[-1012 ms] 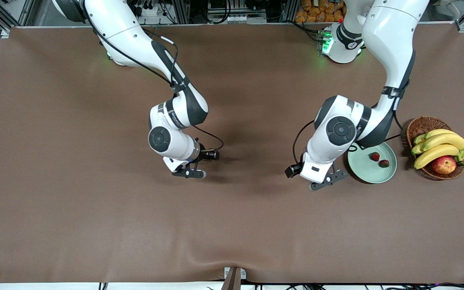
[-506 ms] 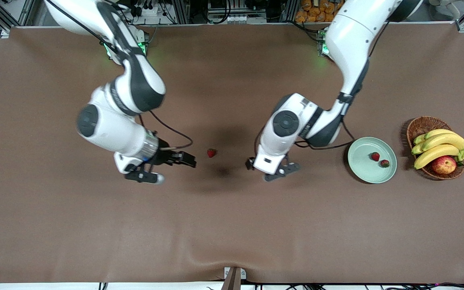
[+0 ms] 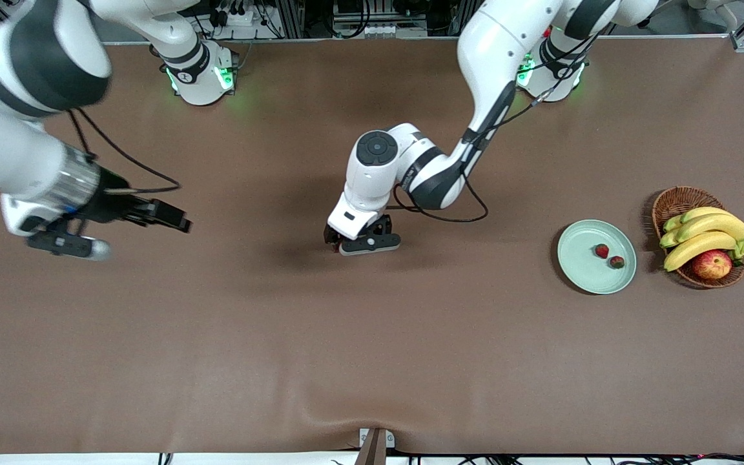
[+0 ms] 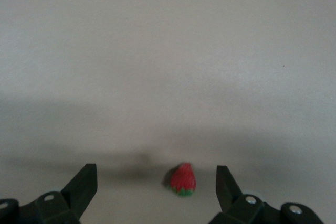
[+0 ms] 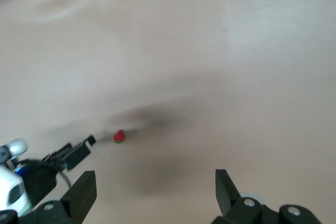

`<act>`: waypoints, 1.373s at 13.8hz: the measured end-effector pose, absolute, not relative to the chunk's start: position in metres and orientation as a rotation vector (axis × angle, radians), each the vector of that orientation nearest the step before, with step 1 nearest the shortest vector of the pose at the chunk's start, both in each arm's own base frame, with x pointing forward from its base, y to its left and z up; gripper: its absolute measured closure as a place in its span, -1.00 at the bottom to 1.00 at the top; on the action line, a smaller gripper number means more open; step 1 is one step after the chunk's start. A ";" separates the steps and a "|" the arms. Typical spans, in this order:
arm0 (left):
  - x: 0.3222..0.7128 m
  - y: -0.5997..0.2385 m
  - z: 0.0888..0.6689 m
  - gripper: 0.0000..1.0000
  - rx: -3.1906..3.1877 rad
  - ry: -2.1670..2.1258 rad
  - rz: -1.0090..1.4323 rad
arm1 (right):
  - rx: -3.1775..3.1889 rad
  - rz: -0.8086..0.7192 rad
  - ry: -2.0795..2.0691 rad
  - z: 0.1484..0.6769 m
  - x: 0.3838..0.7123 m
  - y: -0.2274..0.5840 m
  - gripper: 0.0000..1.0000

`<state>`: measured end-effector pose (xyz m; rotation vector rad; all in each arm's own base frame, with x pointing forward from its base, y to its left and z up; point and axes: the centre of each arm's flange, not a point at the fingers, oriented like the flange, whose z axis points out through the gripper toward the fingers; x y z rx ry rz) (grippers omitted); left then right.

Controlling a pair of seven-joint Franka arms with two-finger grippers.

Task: Collect all strawberries into plate
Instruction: 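Grasp the last strawberry with the left gripper while the right gripper retracts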

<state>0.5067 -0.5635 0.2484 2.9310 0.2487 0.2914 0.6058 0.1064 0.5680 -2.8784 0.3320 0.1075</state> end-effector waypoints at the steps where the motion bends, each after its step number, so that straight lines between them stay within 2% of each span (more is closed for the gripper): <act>1: 0.500 -0.572 0.235 -1.00 2.942 0.210 0.353 | -2.891 0.115 0.313 0.584 0.602 0.087 -1.00; 5: 0.474 -0.597 0.202 -1.00 2.967 0.095 0.457 | -3.015 0.060 0.112 0.625 0.585 0.025 -1.00; 11: 0.460 -0.604 0.177 -1.00 2.997 0.047 0.468 | -3.173 0.099 0.057 0.637 0.567 -0.054 -1.00; 16: 0.459 -0.606 0.172 -1.00 2.994 0.039 0.471 | -3.172 0.124 0.052 0.636 0.565 -0.065 -1.00; 19: 0.459 -0.605 0.169 -0.99 2.992 0.037 0.475 | -3.160 0.226 0.046 0.631 0.557 -0.061 -1.00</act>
